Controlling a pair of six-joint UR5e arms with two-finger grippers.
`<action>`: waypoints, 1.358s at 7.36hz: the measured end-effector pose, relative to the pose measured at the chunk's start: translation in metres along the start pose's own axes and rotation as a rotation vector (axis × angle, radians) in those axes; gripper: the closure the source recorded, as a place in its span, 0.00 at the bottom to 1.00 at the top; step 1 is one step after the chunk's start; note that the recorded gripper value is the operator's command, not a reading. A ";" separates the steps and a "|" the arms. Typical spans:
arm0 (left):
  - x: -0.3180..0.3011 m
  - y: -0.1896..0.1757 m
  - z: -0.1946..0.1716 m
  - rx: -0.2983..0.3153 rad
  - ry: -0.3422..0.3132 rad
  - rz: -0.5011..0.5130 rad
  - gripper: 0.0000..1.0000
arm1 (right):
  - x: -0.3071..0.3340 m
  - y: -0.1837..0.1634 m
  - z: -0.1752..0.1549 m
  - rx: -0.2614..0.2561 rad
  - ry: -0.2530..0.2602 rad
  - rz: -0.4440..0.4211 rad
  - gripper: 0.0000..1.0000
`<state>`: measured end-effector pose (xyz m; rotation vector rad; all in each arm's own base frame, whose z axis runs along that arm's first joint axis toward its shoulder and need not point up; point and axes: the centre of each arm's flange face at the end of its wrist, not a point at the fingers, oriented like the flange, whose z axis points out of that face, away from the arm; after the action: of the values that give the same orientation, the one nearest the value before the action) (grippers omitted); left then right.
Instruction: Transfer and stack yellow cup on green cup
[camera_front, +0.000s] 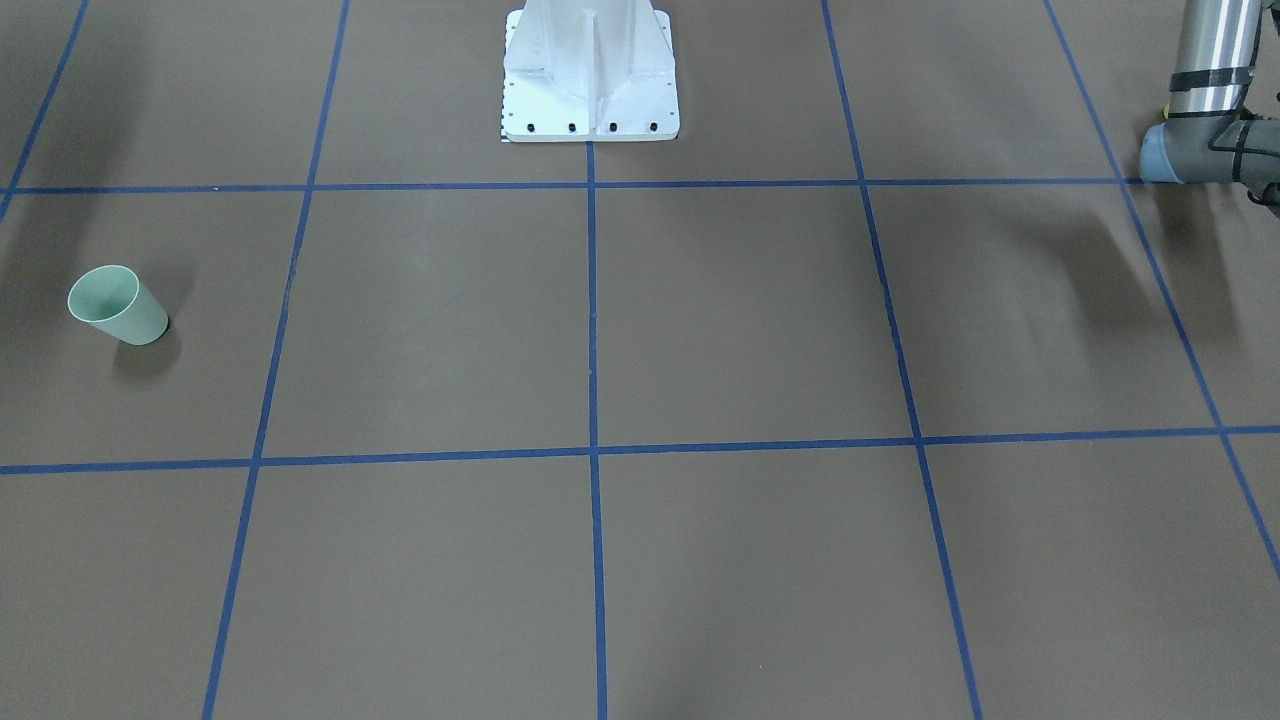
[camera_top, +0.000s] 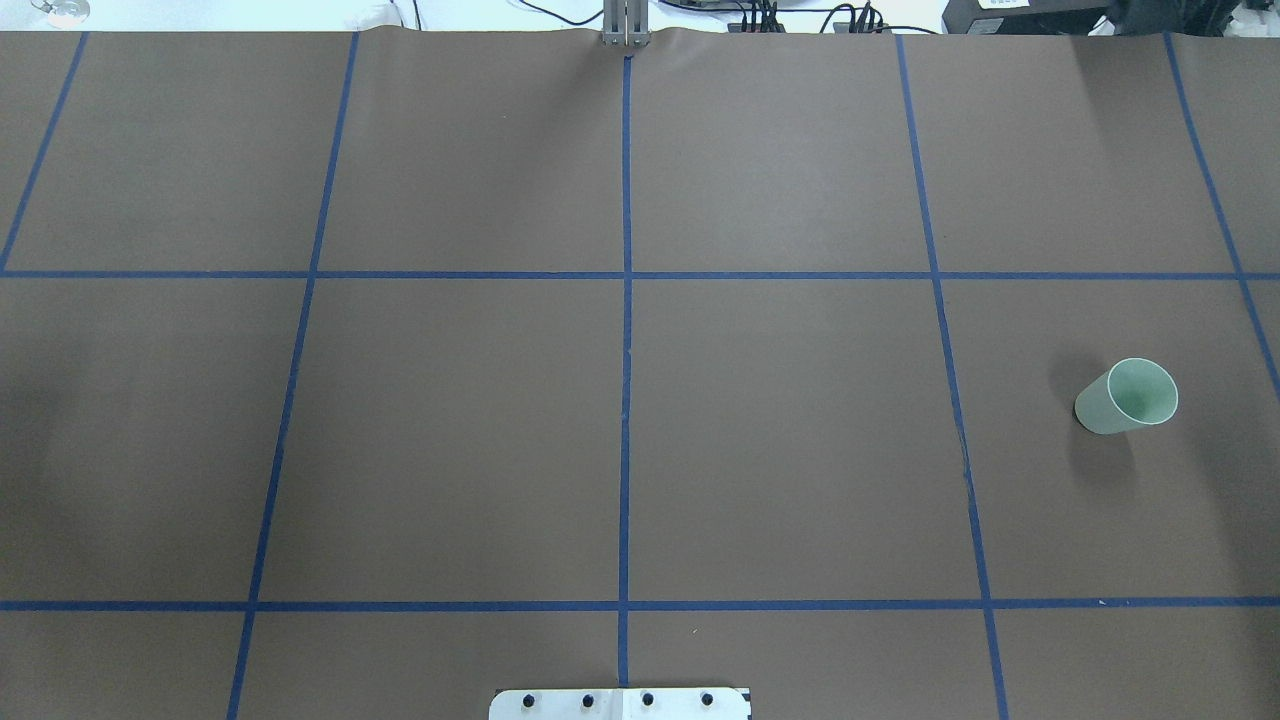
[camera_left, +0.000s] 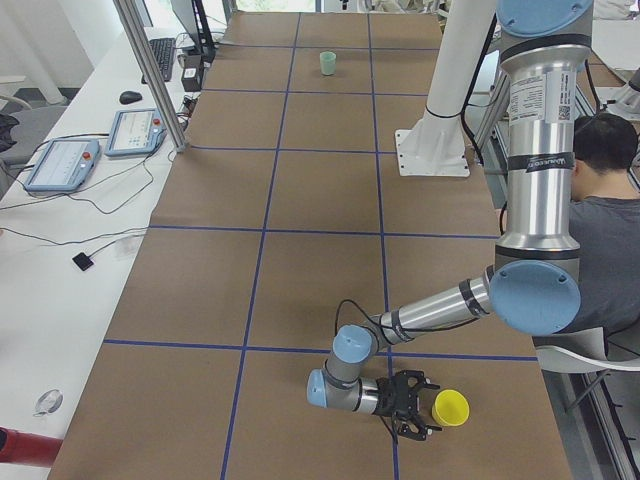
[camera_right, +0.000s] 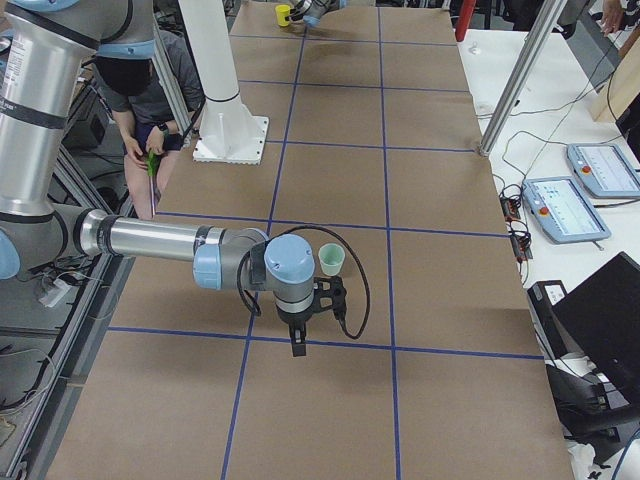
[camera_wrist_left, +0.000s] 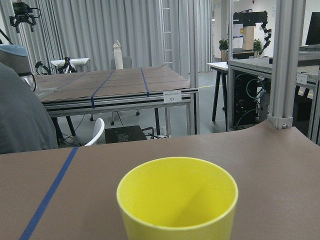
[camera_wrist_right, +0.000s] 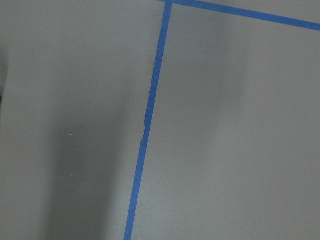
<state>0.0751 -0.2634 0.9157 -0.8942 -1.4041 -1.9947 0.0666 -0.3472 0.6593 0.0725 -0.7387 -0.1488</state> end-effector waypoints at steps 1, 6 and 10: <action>0.001 0.000 0.004 -0.005 -0.015 -0.005 0.00 | 0.000 0.000 0.000 0.000 -0.001 0.000 0.00; 0.021 -0.011 0.033 0.000 -0.058 -0.032 0.00 | 0.000 0.000 0.000 -0.002 -0.002 0.002 0.00; 0.027 -0.013 0.042 -0.014 -0.072 -0.031 0.33 | 0.001 0.001 0.001 -0.005 -0.003 0.004 0.00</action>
<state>0.0572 -0.2204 0.9386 -0.9647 -1.4543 -2.0157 0.0663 -0.3467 0.6607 0.0662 -0.7410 -0.1467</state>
